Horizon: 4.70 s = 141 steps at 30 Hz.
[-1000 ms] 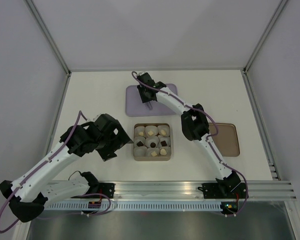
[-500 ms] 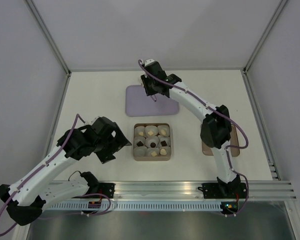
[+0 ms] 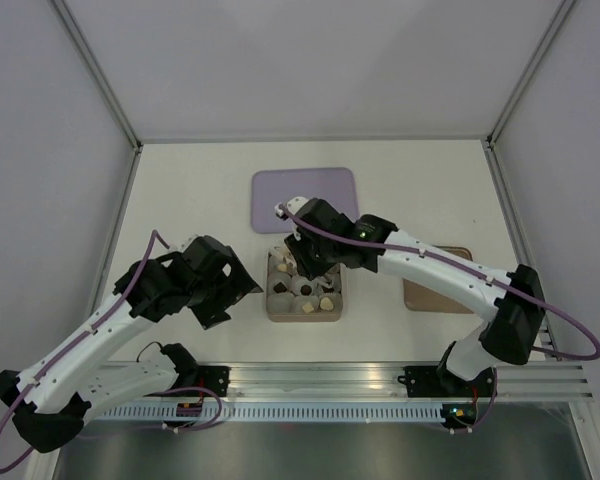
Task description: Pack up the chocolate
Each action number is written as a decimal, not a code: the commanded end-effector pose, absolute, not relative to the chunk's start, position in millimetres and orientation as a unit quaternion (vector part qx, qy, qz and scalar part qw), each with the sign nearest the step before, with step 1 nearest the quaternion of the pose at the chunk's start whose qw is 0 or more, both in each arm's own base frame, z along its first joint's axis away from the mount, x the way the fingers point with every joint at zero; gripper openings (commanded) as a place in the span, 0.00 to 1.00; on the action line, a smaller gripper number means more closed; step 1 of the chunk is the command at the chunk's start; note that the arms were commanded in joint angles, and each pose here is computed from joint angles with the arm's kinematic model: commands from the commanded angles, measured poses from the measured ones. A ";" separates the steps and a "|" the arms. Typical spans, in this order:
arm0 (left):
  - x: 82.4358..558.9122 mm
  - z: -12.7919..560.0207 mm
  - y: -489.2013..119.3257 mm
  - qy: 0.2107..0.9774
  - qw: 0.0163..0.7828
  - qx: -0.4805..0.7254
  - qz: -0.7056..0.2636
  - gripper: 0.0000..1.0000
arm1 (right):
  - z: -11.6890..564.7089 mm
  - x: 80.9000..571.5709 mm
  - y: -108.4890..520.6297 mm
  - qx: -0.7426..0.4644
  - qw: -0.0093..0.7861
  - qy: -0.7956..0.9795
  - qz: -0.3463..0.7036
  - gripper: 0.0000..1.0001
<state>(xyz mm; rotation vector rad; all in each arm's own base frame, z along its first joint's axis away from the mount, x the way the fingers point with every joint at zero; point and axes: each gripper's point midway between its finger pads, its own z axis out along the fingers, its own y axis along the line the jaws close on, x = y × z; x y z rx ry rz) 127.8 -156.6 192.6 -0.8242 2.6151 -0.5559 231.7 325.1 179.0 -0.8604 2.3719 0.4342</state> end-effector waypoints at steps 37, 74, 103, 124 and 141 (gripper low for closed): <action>124.3 178.1 -152.7 0.920 0.159 -0.308 -0.182 1.00 | 105.8 152.7 351.5 -0.342 0.177 0.909 0.157 0.21; 124.8 176.4 -152.1 0.920 0.159 -0.310 -0.180 1.00 | 202.0 192.5 308.6 -0.205 0.294 0.918 0.170 0.38; 136.9 178.8 -166.3 0.933 0.161 -0.271 -0.175 1.00 | 73.3 557.6 100.1 0.035 0.327 0.944 -0.024 0.88; 132.7 176.8 -173.6 0.947 0.141 -0.231 -0.173 1.00 | 92.6 261.6 -112.1 0.301 0.182 0.932 -0.087 0.98; 142.4 170.5 -182.8 0.951 0.145 -0.211 -0.173 1.00 | 17.1 251.5 -119.3 0.309 0.079 0.945 -0.073 0.66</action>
